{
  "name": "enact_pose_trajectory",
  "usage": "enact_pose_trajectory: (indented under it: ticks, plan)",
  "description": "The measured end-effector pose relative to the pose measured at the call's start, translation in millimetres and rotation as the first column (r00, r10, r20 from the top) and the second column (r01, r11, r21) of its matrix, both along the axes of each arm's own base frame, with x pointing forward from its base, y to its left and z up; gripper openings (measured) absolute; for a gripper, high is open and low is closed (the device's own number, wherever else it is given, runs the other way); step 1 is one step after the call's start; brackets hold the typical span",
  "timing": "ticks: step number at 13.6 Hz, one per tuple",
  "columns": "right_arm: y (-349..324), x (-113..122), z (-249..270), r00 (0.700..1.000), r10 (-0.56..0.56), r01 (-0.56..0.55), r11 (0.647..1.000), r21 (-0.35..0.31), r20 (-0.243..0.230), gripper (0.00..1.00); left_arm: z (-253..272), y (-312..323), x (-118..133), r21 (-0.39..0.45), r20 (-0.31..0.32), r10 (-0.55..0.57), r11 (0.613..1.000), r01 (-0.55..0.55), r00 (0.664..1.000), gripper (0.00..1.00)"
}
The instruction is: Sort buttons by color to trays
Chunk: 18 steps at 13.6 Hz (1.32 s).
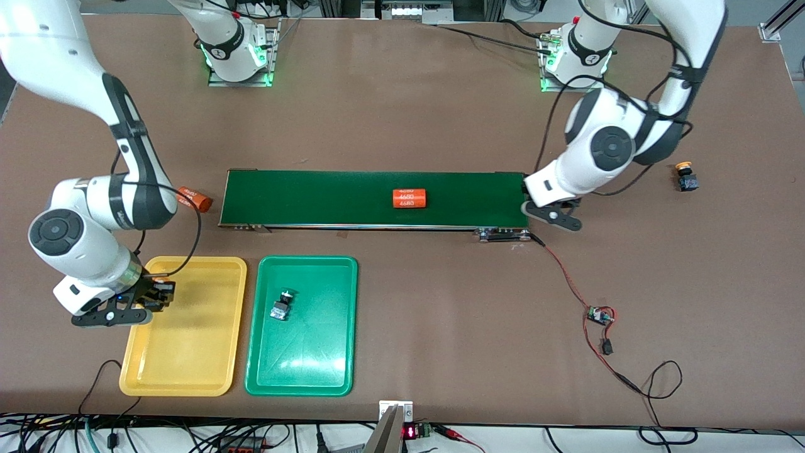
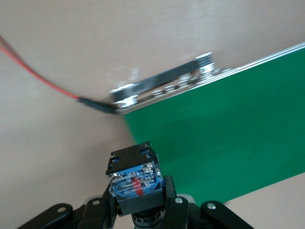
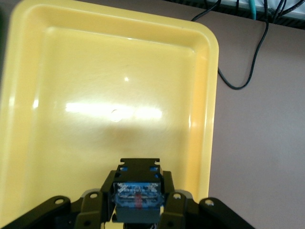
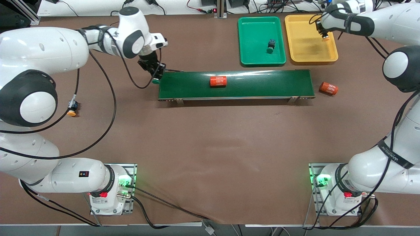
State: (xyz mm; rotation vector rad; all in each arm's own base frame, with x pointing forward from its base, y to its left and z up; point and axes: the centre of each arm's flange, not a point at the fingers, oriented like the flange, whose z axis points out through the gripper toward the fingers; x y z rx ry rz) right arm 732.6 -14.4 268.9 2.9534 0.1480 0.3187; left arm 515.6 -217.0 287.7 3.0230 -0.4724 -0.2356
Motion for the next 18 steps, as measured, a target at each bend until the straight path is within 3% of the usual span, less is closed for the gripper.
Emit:
enact_pose_trajectory:
  ticks: [3,6,9,10,12,14,16,18]
  plan:
    - [-12.6,2.3,-41.6,0.999,0.004,-0.004,1.000,0.008,0.032,0.41,-11.1,-55.7,-9.6,-0.001,-0.022,0.038,0.999,-0.038,0.999,0.41]
    - [-15.3,2.3,-54.5,0.999,0.011,-0.011,1.000,0.009,0.042,0.41,-29.6,-64.5,-8.9,-0.002,-0.055,0.045,0.999,-0.046,0.997,0.41]
    - [-15.2,2.3,-54.6,0.999,0.011,-0.012,1.000,0.009,0.042,0.65,-34.3,-65.9,-5.5,-0.006,-0.061,0.047,0.999,-0.048,0.997,0.41]
    - [-15.2,2.3,-54.7,0.999,0.011,-0.012,1.000,0.009,0.042,0.65,-33.0,-67.0,-3.3,-0.010,-0.058,0.048,0.999,-0.048,0.997,0.41]
    - [-13.2,2.4,-54.4,0.999,0.013,-0.013,1.000,0.010,0.043,0.81,-29.2,-69.7,2.6,-0.019,-0.048,0.048,0.999,-0.049,0.998,0.57]
    - [-5.5,2.2,-49.3,0.999,0.014,-0.014,1.000,0.010,0.034,0.85,-20.2,-72.3,10.4,-0.031,-0.028,0.051,0.998,-0.052,0.998,0.76]
    - [0.0,-0.1,-31.3,1.000,0.007,-0.007,1.000,-0.005,-0.006,0.86,-6.3,-72.3,18.8,-0.040,-0.007,0.057,0.998,-0.057,0.998,0.97]
    - [4.8,-5.9,3.1,0.998,-0.023,0.023,1.000,-0.014,-0.067,0.89,13.6,-47.7,27.4,-0.009,-0.026,0.090,0.996,-0.090,0.996,1.00]
